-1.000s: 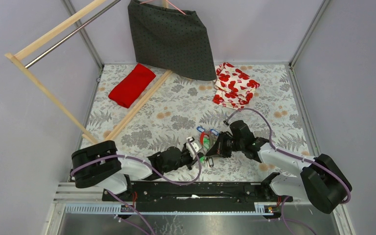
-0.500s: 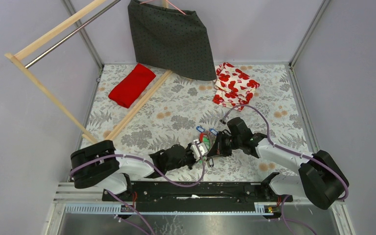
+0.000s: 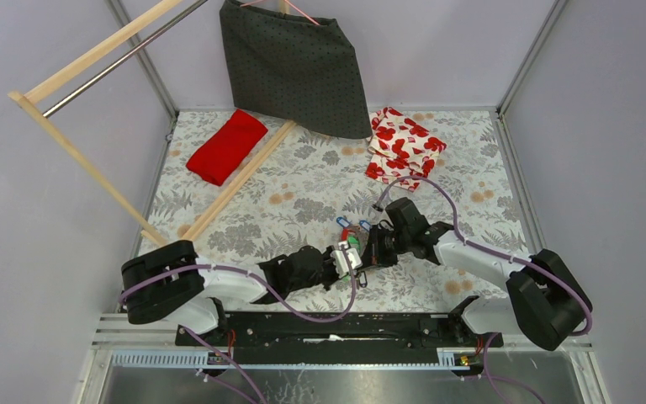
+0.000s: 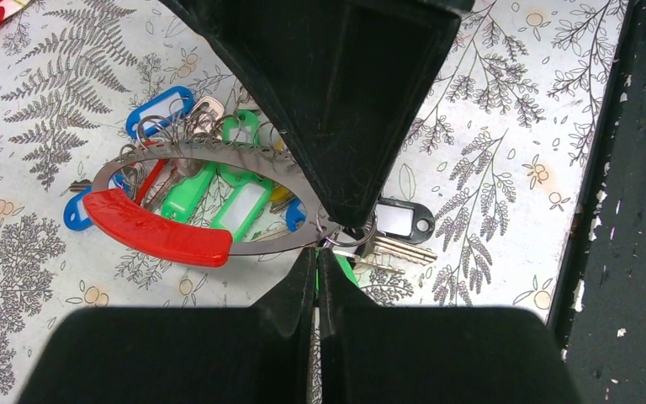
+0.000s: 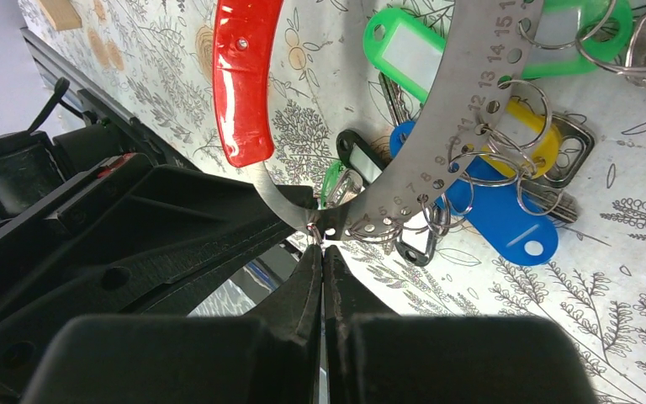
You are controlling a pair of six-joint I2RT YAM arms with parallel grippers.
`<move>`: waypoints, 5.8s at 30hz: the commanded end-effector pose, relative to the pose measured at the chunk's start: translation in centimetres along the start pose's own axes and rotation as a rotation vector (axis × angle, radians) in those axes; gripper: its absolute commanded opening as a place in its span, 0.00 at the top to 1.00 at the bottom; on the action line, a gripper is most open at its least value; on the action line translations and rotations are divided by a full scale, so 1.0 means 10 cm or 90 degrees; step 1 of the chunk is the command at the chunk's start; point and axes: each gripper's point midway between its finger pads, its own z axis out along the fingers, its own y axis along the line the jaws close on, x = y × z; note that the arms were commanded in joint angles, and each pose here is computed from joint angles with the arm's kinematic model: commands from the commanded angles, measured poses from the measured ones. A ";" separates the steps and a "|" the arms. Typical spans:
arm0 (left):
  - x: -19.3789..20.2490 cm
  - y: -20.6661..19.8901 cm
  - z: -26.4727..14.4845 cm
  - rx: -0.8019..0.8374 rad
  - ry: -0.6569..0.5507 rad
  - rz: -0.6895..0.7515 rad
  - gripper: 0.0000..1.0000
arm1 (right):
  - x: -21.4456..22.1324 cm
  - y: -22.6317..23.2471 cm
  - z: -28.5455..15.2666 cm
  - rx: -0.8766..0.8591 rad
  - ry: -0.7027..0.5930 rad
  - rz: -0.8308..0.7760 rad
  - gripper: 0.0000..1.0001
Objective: Remove the keys from the keyring
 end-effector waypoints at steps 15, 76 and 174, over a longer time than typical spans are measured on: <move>-0.66 -0.11 0.15 0.032 -0.149 -0.062 1.00 | -0.04 -0.19 0.01 0.053 -0.052 0.022 0.86; -0.47 -0.22 0.36 0.059 -0.102 -0.197 1.00 | -0.15 -0.31 -0.24 -0.107 -0.343 0.330 0.47; -0.45 -0.02 0.25 0.047 -0.076 -0.044 1.00 | 0.49 -0.04 -0.12 -0.110 -0.087 0.067 1.00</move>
